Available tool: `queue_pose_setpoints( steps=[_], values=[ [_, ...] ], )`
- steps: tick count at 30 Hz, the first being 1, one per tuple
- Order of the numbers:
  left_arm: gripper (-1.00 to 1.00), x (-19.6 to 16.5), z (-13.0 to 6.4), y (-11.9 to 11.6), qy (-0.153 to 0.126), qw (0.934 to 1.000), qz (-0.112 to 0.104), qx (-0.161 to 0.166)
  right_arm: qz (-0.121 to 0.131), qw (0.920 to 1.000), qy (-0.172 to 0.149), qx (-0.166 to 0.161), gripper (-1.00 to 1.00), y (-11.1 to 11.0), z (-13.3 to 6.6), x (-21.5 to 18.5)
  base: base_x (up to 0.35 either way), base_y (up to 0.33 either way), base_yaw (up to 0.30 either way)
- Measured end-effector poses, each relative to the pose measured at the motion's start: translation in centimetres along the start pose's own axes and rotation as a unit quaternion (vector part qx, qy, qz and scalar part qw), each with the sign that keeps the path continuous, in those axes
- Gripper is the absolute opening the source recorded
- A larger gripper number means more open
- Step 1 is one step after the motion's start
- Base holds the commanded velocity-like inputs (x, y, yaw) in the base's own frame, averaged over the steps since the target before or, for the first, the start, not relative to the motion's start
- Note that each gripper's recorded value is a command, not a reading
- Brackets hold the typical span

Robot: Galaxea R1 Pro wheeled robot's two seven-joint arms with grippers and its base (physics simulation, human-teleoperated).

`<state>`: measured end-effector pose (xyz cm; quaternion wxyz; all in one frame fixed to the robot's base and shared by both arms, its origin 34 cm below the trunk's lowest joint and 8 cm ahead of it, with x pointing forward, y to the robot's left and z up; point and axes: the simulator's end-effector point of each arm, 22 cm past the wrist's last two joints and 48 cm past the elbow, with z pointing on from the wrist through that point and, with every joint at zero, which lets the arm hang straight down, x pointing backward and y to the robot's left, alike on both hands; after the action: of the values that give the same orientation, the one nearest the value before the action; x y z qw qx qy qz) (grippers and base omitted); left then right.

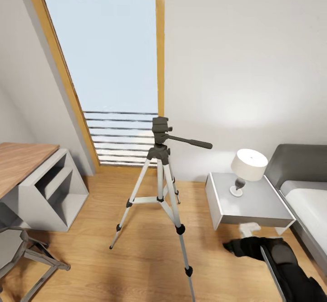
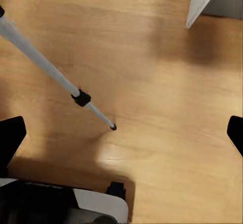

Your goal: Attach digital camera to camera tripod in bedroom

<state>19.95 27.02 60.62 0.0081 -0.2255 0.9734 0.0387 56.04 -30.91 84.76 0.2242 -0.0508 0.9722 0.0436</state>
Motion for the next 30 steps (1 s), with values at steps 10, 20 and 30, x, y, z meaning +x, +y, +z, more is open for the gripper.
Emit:
queue_pose_setpoints(
  steps=[10,20,30],
  values=[
    [-1.0,0.0,0.0,-0.2,0.0,1.0,0.0,0.001,-0.015,0.9841,-0.077,-0.16,1.0,9.0,-5.1,-13.1,0.0,0.0,0.0],
    [-1.0,0.1,0.0,-0.2,0.0,1.0,0.0,0.002,-0.087,0.9697,-0.062,-0.219,1.0,16.7,-5.6,-12.5,0.0,0.0,0.0],
    [-1.0,0.1,0.0,-0.2,0.0,1.0,0.0,0.002,-0.089,0.9672,-0.06,-0.23,1.0,17.3,-5.7,-12.3,0.0,0.0,0.0]
  ],
)
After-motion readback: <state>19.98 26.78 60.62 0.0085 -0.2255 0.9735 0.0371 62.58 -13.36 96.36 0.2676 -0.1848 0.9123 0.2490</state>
